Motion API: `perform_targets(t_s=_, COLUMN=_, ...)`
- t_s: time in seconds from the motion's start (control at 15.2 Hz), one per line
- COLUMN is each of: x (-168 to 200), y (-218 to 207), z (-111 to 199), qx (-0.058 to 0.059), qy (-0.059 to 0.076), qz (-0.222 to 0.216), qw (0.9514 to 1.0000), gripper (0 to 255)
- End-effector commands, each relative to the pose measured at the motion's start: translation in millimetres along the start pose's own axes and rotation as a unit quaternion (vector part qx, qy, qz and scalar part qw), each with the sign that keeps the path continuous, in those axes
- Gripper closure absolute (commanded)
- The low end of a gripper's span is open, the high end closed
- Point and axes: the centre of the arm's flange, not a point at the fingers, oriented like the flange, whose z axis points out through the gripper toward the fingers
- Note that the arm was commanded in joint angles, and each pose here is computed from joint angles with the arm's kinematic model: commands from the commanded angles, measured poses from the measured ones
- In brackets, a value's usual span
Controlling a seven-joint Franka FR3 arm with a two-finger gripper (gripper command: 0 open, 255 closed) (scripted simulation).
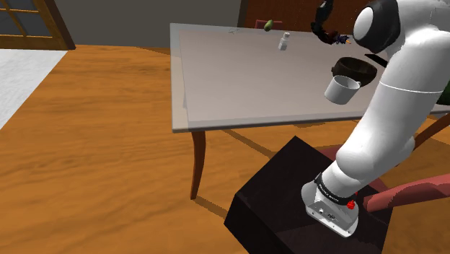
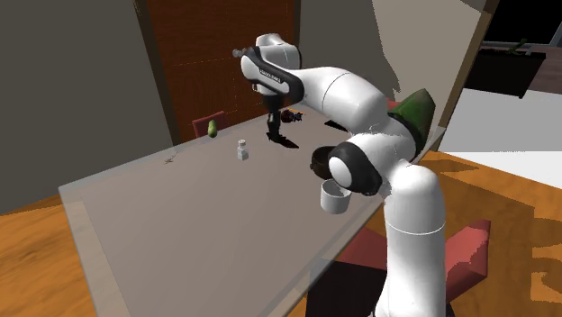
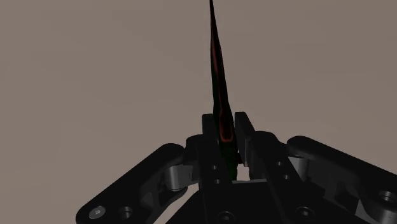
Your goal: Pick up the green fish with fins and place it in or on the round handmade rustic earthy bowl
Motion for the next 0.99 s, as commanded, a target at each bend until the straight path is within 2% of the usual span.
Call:
perform_targets(t_s=0.0, x=-27.0, y=5.2, z=4.1, qx=0.0, qy=0.0, qz=-0.001, qw=1.0, gripper=255)
perform_targets(t_s=0.92, x=-207.2, y=57.6, z=14.1, qx=0.0, qy=0.0, qz=-0.001, qw=1.0, gripper=255)
